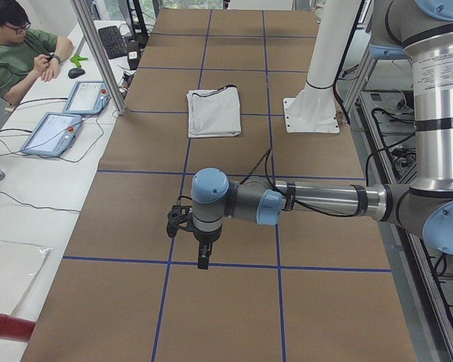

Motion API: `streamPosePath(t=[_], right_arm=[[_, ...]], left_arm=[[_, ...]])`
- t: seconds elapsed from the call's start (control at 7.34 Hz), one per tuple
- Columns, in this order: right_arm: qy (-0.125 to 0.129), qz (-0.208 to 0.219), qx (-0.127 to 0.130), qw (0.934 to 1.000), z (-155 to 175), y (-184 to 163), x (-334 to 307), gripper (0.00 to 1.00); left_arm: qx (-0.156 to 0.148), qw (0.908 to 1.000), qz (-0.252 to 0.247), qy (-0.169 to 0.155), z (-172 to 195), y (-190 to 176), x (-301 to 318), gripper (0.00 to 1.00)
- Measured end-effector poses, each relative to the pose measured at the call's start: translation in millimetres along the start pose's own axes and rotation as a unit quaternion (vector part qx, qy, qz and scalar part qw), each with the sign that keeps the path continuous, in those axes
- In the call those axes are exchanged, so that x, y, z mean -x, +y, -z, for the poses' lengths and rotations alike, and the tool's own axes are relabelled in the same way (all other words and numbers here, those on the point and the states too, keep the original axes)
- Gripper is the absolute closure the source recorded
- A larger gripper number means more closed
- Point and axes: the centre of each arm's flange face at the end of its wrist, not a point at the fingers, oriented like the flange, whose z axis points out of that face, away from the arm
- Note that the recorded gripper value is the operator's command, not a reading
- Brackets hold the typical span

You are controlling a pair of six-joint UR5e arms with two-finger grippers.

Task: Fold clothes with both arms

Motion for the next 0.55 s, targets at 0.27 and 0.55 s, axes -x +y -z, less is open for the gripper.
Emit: streamPosePath(t=[0.27, 0.55], right_arm=[[0.001, 0.000, -0.001, 1.0000, 0.3, -0.3, 0.2, 0.00], [0.001, 0.000, 0.000, 1.0000, -0.4, -0.3, -0.2, 0.00]], left_arm=[[-0.001, 1.0000, 0.000, 0.001, 0.8, -0.6, -0.8, 0.01], [-0.001, 1.0000, 0.000, 0.001, 1.2, -1.2, -1.4, 0.01]])
